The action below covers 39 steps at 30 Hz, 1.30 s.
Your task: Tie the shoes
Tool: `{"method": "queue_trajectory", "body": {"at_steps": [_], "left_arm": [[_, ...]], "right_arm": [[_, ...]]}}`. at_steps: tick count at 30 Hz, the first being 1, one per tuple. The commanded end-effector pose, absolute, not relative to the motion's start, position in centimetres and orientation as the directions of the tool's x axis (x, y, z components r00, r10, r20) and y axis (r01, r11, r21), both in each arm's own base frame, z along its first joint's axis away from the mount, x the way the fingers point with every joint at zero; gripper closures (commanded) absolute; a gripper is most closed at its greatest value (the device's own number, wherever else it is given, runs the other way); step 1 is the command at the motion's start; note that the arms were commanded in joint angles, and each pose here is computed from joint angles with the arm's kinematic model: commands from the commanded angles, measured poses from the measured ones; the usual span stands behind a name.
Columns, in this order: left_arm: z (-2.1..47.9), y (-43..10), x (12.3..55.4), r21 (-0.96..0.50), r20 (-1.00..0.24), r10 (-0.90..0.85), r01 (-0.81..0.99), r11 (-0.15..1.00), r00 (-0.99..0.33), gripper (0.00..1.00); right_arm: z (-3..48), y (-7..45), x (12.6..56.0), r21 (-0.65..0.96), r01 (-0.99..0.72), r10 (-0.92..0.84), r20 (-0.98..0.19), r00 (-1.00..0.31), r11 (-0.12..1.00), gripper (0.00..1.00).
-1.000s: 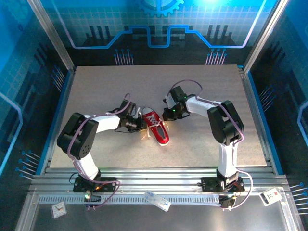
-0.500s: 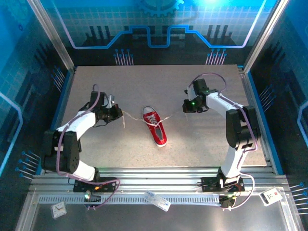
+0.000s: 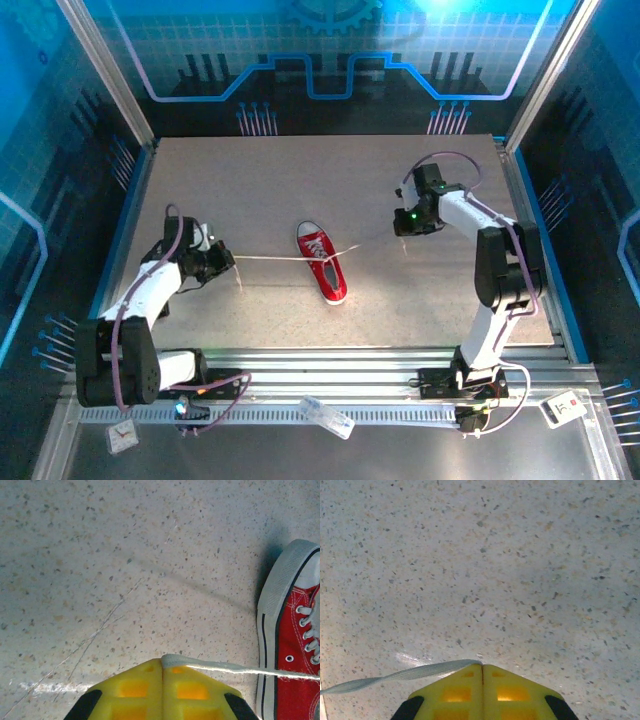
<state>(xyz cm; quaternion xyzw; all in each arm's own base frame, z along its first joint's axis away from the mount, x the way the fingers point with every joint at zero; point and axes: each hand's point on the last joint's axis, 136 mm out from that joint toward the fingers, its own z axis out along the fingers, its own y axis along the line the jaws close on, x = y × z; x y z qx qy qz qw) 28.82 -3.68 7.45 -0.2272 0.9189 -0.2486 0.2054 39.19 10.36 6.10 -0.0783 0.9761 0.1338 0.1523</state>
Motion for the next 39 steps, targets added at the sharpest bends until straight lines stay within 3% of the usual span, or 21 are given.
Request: {"method": "queue_trajectory", "body": {"at_steps": [1, 16, 22, 28, 30, 35, 39], "left_arm": [[7.3, -3.2, 27.6, -0.560, -0.241, -0.547, -0.345, 0.753, -0.802, 1.00], [7.0, -1.5, 24.9, -0.572, -0.215, -0.626, -0.423, 0.703, -0.750, 1.00], [6.7, -3.3, 25.4, -0.627, -0.207, -0.598, -0.365, 0.689, -0.774, 1.00], [4.8, -6.6, 24.2, -0.498, -0.210, -0.459, -0.310, 0.810, -0.863, 1.00], [4.4, -6.6, 24.0, -0.466, -0.198, -0.448, -0.318, 0.825, -0.872, 0.93], [5.6, -6.6, 24.7, -0.437, -0.228, -0.400, -0.275, 0.857, -0.888, 0.66], [7.9, -7.6, 26.1, -0.421, -0.284, -0.259, -0.122, 0.899, -0.923, 0.60]], "right_arm": [[6.2, 8.9, 38.2, 0.217, -0.188, -0.122, -0.288, -0.950, 0.958, 1.00], [3.8, 8.3, 37.3, 0.222, -0.164, -0.125, -0.180, -0.976, 0.961, 1.00], [4.7, 10.3, 37.8, 0.265, -0.234, -0.170, -0.242, -0.955, 0.935, 1.00], [4.8, 12.1, 37.9, 0.262, -0.269, -0.208, -0.239, -0.949, 0.927, 0.74], [4.8, 12.3, 37.8, 0.259, -0.268, -0.207, -0.241, -0.948, 0.928, 0.65], [6.4, 12.9, 37.7, 0.266, -0.276, -0.195, -0.293, -0.936, 0.924, 0.51], [7.9, 14.4, 37.3, 0.270, -0.332, -0.227, -0.354, -0.907, 0.904, 0.47]]}}
